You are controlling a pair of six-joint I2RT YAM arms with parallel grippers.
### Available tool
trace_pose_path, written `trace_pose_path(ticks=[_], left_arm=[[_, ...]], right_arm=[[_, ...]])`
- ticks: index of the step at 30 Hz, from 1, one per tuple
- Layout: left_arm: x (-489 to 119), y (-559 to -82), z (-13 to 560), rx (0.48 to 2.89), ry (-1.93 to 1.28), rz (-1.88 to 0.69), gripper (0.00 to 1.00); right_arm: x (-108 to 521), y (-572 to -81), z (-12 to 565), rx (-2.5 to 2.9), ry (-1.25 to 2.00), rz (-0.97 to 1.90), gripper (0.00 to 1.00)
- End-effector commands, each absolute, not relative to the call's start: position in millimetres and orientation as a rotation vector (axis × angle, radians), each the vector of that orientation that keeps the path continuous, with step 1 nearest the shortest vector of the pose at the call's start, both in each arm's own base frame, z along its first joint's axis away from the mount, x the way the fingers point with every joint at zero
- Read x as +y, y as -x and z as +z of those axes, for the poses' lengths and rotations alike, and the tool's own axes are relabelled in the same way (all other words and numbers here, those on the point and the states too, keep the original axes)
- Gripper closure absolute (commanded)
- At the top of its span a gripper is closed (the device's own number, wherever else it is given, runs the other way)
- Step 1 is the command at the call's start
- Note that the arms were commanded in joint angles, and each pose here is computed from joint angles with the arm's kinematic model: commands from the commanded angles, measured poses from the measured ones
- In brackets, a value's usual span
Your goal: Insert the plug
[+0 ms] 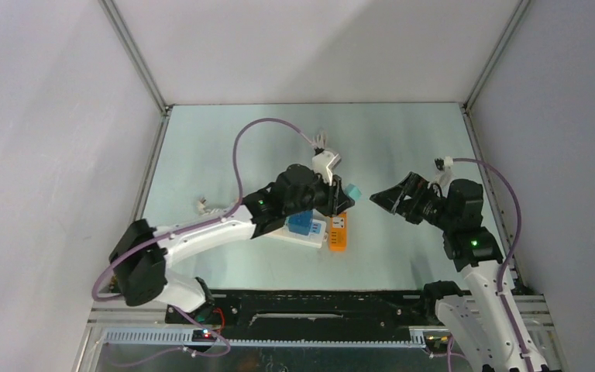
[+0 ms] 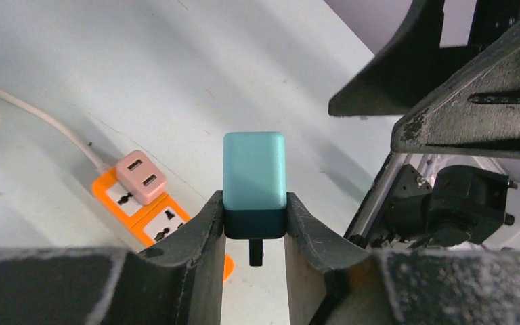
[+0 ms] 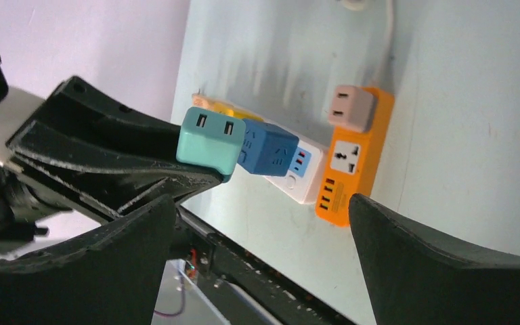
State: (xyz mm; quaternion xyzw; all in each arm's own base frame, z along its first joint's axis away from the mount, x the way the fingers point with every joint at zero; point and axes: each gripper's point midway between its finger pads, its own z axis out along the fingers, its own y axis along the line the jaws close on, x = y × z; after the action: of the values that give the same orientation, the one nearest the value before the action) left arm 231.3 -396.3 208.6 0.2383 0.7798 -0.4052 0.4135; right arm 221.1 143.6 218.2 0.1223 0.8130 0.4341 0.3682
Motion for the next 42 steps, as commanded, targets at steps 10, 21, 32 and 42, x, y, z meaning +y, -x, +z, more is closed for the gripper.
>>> trace_pose_path(ticks=[10, 21, 32, 42], left_arm=[[-340, -173, 256, 1.680, -0.895, -1.039, 1.00], [-328, -103, 270, 1.549, -1.181, -1.294, 1.00], [-333, -85, 260, 1.566, -1.272, -1.356, 1.00], [-332, -88, 267, 1.544, -1.240, -1.327, 1.00]], right_arm=[[202, -162, 274, 1.630, 0.722, 1.271, 0.00], [235, -89, 299, 1.265, 1.173, 1.390, 0.06], [257, -96, 286, 1.389, 1.222, 1.426, 0.18], [267, -100, 278, 1.437, 1.217, 1.461, 0.34]])
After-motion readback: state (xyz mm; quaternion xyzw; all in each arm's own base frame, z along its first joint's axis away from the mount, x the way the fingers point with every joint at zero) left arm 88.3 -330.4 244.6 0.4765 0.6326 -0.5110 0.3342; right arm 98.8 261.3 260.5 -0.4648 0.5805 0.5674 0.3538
